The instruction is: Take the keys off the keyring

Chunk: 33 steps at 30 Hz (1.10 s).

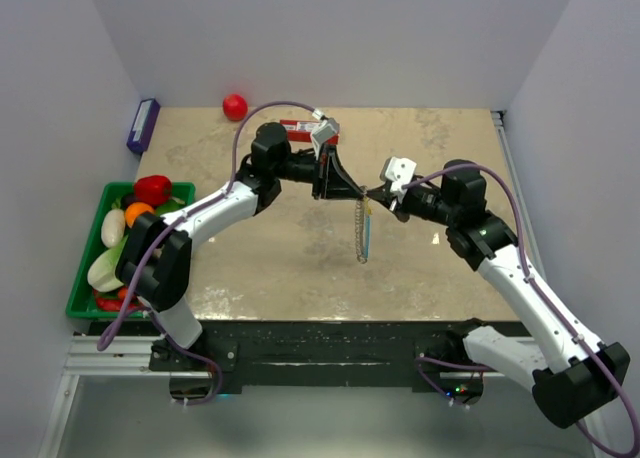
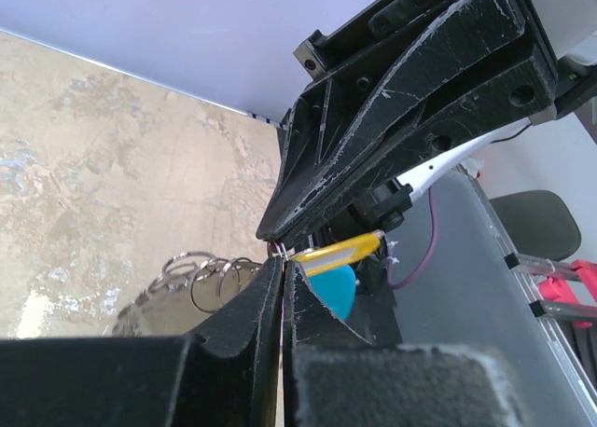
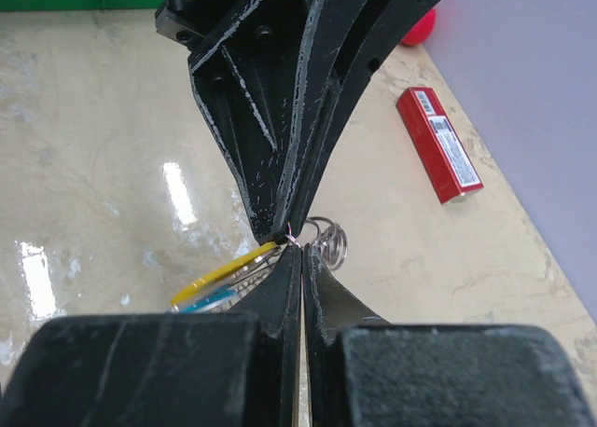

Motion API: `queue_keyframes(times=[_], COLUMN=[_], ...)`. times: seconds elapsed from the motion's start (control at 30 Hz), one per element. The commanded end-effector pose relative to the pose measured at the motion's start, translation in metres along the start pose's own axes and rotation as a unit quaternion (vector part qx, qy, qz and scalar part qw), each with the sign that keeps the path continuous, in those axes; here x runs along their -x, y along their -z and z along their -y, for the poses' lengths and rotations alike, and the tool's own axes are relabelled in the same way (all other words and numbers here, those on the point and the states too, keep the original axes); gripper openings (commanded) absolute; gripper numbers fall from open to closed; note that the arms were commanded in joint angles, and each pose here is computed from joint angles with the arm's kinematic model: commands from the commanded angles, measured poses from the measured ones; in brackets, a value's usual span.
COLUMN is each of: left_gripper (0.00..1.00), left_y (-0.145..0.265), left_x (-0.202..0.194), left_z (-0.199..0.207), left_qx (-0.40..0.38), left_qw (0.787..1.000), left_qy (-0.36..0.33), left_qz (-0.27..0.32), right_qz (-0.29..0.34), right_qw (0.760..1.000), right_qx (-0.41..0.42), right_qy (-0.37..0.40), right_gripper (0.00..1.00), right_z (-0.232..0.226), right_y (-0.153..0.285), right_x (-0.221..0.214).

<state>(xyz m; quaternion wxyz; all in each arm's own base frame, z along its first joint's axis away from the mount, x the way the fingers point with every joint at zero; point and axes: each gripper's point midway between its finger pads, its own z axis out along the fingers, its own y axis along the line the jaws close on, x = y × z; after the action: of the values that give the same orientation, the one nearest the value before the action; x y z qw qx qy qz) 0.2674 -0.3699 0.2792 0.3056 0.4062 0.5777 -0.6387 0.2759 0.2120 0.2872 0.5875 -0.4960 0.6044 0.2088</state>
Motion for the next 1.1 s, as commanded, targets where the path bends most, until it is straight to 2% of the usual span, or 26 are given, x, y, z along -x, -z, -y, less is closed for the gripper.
queue_keyframes(times=[0.0, 0.27, 0.63, 0.7, 0.77, 1.07], left_gripper=[0.0, 0.0, 0.0, 0.0, 0.05, 0.02], left_y=[-0.002, -0.002, -0.003, -0.003, -0.003, -0.004], left_x=[0.004, 0.004, 0.02, 0.018, 0.018, 0.011], left_z=[0.034, 0.029, -0.001, -0.002, -0.001, 0.011], left_qx=[-0.049, -0.037, 0.057, 0.058, 0.056, 0.011], left_qw=[0.998, 0.999, 0.998, 0.998, 0.998, 1.0], left_qy=[-0.024, -0.026, -0.028, -0.023, -0.021, -0.016], left_qz=[-0.013, -0.014, -0.015, -0.018, -0.017, -0.02], right_qz=[0.052, 0.031, 0.008, 0.007, 0.007, 0.022], right_qw=[0.993, 0.988, 0.986, 0.985, 0.983, 0.974], right_qx=[-0.098, -0.148, -0.164, -0.171, -0.178, -0.225], right_qy=[0.028, 0.025, 0.038, 0.035, 0.033, 0.011], right_gripper=[0.0, 0.0, 0.0, 0.0, 0.0, 0.0], right_z=[0.048, 0.066, 0.069, 0.071, 0.074, 0.092], right_y=[0.008, 0.016, 0.022, 0.022, 0.022, 0.028], right_x=[0.049, 0.047, 0.036, 0.036, 0.036, 0.047])
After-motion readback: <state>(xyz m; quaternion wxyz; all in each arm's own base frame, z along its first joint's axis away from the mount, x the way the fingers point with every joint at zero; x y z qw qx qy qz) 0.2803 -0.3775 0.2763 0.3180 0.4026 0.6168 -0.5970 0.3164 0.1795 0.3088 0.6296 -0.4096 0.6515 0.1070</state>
